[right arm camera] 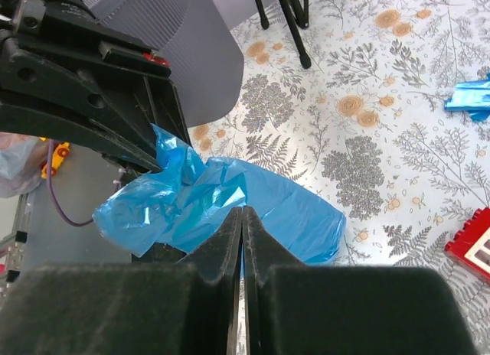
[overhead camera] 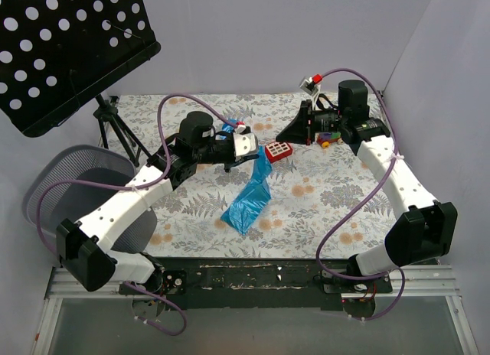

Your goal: Put the trash bags into the trash bin

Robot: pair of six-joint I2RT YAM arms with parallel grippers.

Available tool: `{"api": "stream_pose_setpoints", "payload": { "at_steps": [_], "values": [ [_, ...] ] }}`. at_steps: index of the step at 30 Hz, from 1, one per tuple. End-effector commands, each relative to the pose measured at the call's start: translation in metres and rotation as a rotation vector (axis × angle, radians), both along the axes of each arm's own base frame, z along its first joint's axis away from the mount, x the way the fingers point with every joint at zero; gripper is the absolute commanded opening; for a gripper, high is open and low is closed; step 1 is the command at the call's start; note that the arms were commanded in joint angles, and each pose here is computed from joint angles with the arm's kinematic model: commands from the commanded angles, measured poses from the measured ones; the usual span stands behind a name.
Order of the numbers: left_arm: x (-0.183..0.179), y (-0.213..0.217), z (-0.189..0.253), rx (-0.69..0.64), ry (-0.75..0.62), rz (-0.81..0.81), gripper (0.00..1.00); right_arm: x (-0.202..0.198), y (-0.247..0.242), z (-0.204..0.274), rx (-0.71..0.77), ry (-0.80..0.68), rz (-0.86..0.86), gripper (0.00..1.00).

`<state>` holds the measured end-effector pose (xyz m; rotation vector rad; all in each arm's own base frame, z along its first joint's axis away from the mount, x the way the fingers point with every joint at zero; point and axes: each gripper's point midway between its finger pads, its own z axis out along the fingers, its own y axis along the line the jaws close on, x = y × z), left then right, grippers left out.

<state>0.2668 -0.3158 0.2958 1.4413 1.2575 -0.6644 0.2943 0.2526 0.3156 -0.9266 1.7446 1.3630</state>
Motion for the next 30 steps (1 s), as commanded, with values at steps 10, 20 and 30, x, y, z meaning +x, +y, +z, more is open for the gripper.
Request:
{"api": "stream_pose_setpoints", "payload": {
  "at_steps": [10,20,30],
  "values": [
    [0.004,0.007,0.016,0.027,-0.309,-0.033,0.00,-0.012,0.025,0.038,0.033,0.068,0.022,0.61],
    [0.013,0.009,0.017,0.037,-0.331,0.015,0.00,-0.011,0.037,0.021,-0.043,0.093,-0.035,0.64],
    [0.017,0.012,0.014,0.043,-0.334,0.044,0.00,-0.009,0.035,0.019,-0.058,0.080,-0.055,0.61]
  ]
}}
